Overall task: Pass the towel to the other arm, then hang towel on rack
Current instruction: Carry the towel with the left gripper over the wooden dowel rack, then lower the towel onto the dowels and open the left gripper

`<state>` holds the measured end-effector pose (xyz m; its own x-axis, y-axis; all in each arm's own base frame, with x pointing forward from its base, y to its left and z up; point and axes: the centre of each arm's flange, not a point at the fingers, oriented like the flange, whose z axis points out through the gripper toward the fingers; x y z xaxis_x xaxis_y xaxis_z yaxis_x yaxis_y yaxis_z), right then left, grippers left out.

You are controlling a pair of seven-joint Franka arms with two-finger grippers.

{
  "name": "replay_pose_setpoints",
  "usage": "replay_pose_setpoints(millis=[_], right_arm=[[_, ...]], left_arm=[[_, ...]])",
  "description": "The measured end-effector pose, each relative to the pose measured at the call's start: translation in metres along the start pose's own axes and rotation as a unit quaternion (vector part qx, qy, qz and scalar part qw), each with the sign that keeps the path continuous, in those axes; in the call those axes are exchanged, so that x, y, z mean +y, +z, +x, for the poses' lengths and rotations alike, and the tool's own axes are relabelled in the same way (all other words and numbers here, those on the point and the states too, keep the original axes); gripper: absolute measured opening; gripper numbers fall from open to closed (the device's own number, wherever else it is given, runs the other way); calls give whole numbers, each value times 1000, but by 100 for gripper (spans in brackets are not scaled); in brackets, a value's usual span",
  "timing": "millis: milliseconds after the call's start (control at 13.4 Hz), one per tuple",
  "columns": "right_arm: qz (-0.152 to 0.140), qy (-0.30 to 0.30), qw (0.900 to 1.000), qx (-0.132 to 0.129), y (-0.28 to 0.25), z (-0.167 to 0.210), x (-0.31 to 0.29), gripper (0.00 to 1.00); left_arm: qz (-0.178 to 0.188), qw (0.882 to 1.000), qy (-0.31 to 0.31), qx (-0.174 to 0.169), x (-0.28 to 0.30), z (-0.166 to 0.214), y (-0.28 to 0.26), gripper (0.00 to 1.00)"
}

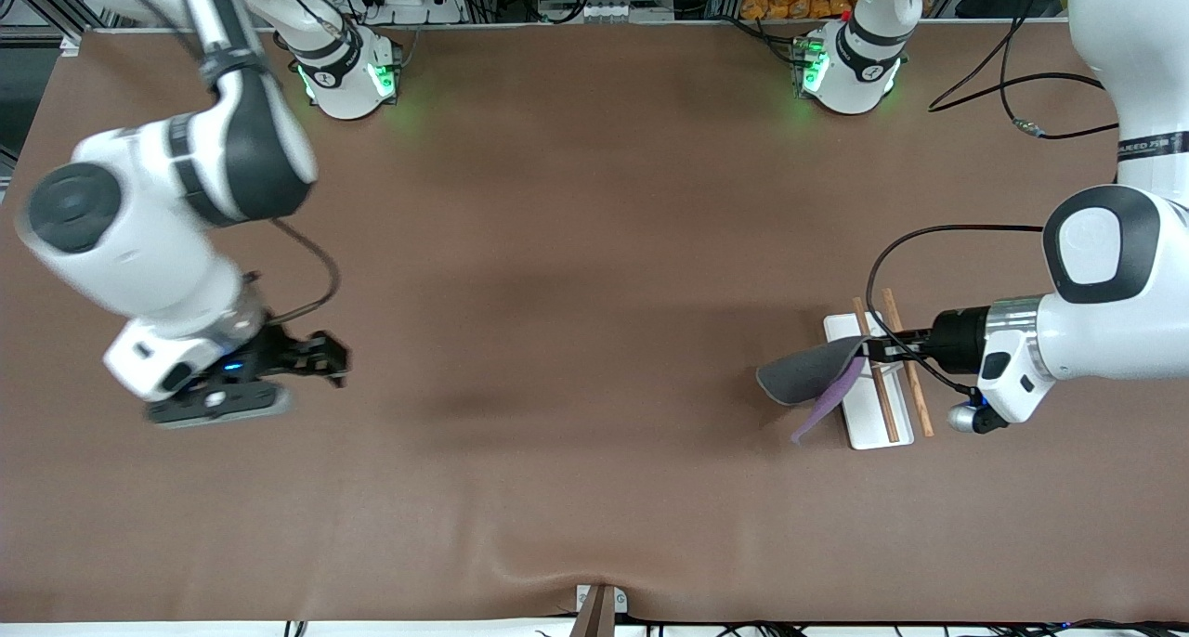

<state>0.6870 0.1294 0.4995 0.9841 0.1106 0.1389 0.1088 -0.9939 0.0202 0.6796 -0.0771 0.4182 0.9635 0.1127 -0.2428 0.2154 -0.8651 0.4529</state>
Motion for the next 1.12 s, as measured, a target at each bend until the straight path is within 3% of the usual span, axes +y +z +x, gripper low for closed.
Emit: replay_pose_setpoints(millis=[149,447,745,1118], right_arm=[[-3,10,1000,-21,-3,-5,34,100],[-6,26,998,-58,-31,-24,71,100],[-5,26,997,-70,-70,-44,93,100],[-5,46,995,-85,-118,-75,121,100]], left_arm=[[11,1000,20,8,-36,6,-19,2],[2,999,31,-27,-94,2,-42,2],[-1,998,28,-55,-104,-5,-44,2],[-11,998,39,-47,-139,-5,-63,2]])
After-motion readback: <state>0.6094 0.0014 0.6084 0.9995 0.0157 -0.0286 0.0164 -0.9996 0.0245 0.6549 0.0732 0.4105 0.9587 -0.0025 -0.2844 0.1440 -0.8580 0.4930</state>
